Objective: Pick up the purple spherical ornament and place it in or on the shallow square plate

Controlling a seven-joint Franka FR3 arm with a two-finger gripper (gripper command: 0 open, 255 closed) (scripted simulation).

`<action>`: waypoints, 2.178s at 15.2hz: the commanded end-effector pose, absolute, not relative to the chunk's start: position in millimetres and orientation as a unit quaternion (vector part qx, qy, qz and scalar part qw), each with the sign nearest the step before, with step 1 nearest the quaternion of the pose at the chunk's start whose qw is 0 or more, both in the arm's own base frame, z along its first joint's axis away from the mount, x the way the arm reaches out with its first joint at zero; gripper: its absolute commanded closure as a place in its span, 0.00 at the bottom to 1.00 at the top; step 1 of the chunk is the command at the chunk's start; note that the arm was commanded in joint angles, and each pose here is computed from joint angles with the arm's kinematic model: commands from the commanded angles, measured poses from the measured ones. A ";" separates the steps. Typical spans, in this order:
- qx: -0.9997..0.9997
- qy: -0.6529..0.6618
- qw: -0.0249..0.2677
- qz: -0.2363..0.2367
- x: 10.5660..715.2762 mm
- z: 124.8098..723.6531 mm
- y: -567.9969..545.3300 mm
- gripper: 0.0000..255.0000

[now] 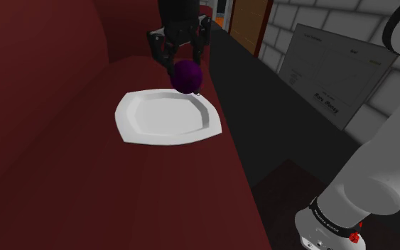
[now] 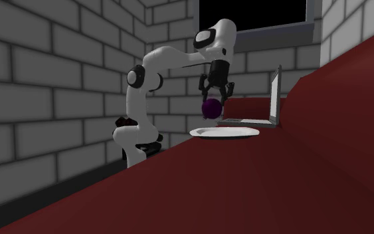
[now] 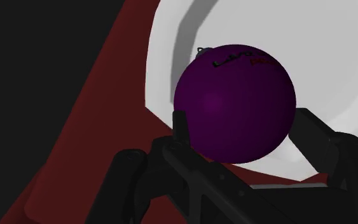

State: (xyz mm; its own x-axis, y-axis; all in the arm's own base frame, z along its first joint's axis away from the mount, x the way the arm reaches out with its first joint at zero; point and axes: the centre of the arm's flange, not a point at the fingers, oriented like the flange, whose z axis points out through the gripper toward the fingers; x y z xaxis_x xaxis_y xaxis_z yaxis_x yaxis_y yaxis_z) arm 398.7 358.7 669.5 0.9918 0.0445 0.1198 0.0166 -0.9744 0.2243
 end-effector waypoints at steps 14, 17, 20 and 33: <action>0.992 0.014 0.112 0.062 379.4 604.5 396.9 1.00; 0.992 0.014 0.112 0.062 379.4 602.3 396.8 1.00; 0.992 0.014 0.112 0.062 379.4 602.3 396.9 1.00; 0.992 0.014 0.112 0.062 373.0 650.6 407.9 0.00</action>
State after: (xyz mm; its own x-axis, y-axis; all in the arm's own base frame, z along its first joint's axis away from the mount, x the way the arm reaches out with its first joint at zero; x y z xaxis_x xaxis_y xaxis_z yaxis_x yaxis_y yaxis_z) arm 374.6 407.4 646.5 0.9917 0.0428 0.1213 0.0147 -0.9746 0.2236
